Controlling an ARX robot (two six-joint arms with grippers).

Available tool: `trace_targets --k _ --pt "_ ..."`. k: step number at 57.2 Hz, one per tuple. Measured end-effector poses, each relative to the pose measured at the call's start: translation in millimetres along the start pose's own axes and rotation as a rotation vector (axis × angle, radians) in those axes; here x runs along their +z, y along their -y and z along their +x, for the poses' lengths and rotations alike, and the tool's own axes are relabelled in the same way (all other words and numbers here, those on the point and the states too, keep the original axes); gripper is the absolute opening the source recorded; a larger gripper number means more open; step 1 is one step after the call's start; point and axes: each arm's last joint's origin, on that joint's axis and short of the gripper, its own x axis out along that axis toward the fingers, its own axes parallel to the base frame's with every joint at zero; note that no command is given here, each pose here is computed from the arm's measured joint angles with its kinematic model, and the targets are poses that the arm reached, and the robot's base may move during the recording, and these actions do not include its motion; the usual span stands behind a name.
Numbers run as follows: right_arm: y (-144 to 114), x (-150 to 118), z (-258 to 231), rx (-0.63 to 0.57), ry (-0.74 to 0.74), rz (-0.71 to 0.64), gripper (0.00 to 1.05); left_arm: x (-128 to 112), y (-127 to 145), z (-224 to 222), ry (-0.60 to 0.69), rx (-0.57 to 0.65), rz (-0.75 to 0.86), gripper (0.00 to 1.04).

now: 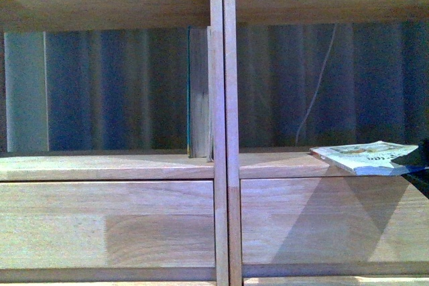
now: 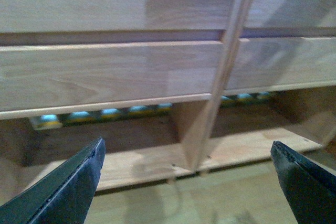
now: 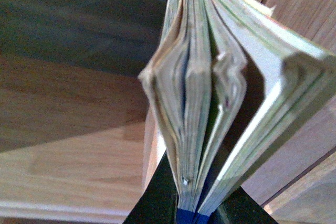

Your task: Organize books on shelf

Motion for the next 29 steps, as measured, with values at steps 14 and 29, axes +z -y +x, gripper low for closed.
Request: trace_targets --k 14,29 --pt "-27.3 21.7 -59.0 0.186 -0.055 -0.072 0.07 65.9 -56.4 18.2 0.126 0.007 -0.017 0.97" --pt "-70.2 21.9 -107.9 0.448 -0.096 -0.263 0.07 109.7 -107.0 70.2 0.160 0.070 -0.133 0.97"
